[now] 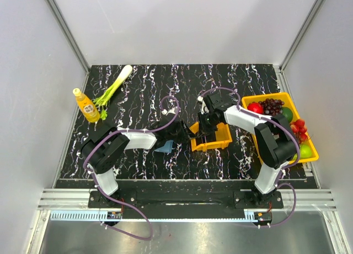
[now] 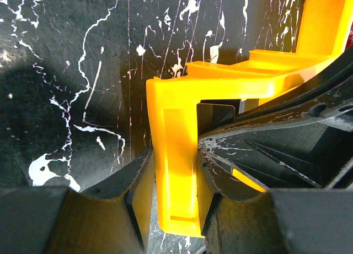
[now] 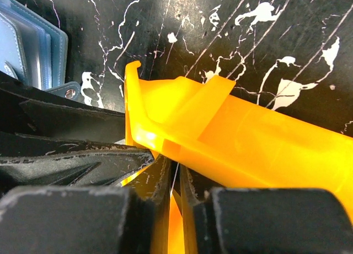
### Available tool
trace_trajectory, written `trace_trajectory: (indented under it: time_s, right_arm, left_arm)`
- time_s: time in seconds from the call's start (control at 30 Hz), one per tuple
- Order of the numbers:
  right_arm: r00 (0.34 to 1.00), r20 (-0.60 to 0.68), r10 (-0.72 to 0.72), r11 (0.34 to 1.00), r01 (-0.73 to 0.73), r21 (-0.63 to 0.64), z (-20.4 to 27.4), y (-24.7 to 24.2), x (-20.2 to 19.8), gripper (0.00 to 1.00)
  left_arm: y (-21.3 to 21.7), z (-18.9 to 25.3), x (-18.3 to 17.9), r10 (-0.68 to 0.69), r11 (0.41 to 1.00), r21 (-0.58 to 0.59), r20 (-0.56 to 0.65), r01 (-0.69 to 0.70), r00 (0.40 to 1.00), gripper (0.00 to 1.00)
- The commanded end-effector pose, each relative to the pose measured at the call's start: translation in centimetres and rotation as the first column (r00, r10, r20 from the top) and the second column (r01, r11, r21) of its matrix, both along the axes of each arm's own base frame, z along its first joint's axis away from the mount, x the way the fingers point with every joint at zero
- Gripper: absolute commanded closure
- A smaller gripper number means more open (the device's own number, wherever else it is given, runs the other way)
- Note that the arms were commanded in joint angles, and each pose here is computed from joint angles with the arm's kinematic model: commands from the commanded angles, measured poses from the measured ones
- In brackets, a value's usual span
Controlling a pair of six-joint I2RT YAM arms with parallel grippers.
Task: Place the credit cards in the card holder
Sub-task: Pick up the credit card from the storage box.
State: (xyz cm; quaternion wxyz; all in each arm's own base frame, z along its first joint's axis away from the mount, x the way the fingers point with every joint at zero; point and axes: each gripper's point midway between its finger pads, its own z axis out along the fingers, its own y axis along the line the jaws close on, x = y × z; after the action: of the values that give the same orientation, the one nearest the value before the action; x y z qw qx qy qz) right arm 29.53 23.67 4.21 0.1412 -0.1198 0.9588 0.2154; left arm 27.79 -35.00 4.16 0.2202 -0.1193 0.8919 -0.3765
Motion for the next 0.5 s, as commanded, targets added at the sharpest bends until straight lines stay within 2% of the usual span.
trace_trajectory:
  time_s: [0.0, 0.1, 0.47]
  right_arm:
    - [1.0, -0.008, 0.028, 1.0, -0.028, 0.01, 0.2, 0.9, 0.1, 0.89]
    - [1.0, 0.007, 0.014, 1.0, -0.014, 0.0, 0.4, 0.7, 0.4, 1.0]
    - [0.96, 0.272, -0.061, 0.997, 0.073, -0.033, 7.5, -1.5, 3.2, 1.0]
  left_arm:
    - [-0.2, 0.3, -0.2, -0.011, 1.0, -0.023, -0.001, 0.011, 1.0, 1.0]
    - [-0.1, 0.3, -0.2, -0.012, 1.0, -0.025, -0.001, 0.012, 1.0, 1.0]
    - [0.2, 0.8, 0.1, -0.002, 0.999, -0.032, 0.016, 0.002, 1.0, 1.0]
